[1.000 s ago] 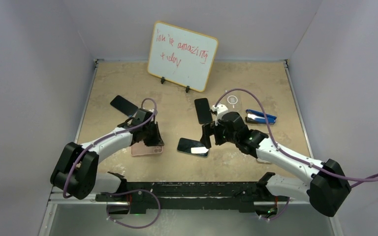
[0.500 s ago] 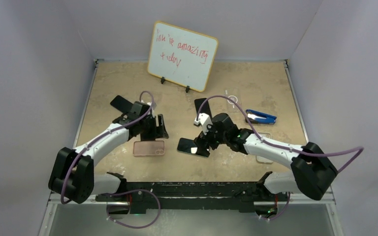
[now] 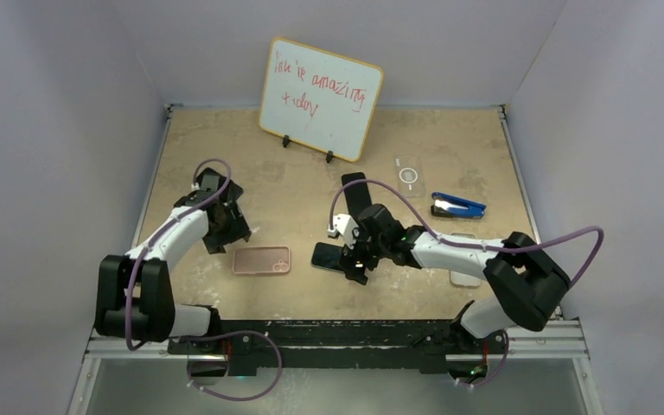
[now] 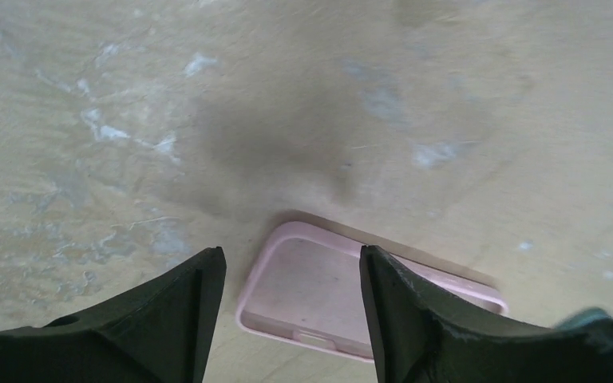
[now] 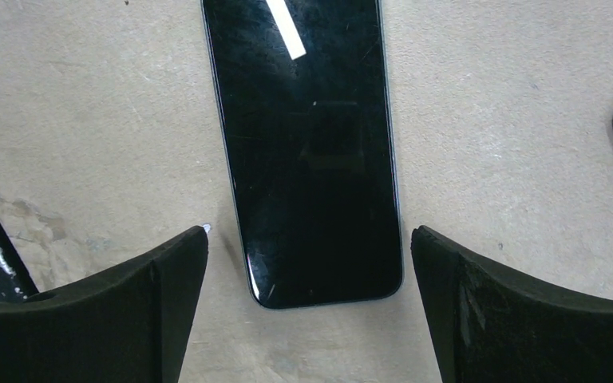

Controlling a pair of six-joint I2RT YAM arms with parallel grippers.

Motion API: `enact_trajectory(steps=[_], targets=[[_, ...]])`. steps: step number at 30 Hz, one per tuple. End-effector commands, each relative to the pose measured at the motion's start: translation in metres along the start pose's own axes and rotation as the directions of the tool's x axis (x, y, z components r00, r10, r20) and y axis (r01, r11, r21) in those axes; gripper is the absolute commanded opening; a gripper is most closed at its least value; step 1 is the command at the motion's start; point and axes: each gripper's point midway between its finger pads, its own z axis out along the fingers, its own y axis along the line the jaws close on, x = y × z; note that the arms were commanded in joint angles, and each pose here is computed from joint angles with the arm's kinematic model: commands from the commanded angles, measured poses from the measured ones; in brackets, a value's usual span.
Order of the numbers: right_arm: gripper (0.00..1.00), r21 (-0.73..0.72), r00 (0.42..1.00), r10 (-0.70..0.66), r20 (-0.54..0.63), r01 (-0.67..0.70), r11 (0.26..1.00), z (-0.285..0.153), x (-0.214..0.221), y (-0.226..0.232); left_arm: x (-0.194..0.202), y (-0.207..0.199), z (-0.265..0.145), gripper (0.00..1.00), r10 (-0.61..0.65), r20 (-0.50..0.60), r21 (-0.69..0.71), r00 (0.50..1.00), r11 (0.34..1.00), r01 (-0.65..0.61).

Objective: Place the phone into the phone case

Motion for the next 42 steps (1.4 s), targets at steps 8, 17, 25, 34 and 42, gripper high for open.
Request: enact_trajectory(steps=[8, 17, 25, 34, 42], targets=[[0.92, 0.034, 0.993, -0.106, -0.054, 0.108, 0.994, 0.009, -0.005, -0.009, 0.02, 0.025, 0.021, 0.59, -0.065, -0.095, -0.146, 0.993, 0.988, 0.051], [0.74, 0.044, 0.988, -0.132, -0.074, 0.135, 0.99, 0.011, -0.003, -0.012, 0.021, 0.005, 0.02, 0.55, -0.015, -0.098, -0.003, 0.995, 1.0, 0.015], [0.69, 0.101, 0.991, -0.115, -0.073, 0.122, 0.987, 0.007, -0.004, -0.02, 0.033, -0.027, 0.013, 0.53, 0.03, -0.121, 0.22, 0.992, 0.976, -0.002], [0.55, 0.172, 0.996, 0.009, -0.088, 0.006, 0.985, -0.007, 0.001, -0.023, 0.042, -0.052, 0.007, 0.49, 0.073, -0.123, 0.383, 0.99, 0.923, -0.02], [0.47, 0.259, 0.99, 0.134, -0.053, -0.116, 0.959, -0.015, 0.005, -0.028, 0.057, -0.078, 0.005, 0.49, 0.13, -0.144, 0.486, 0.981, 0.873, -0.044]])
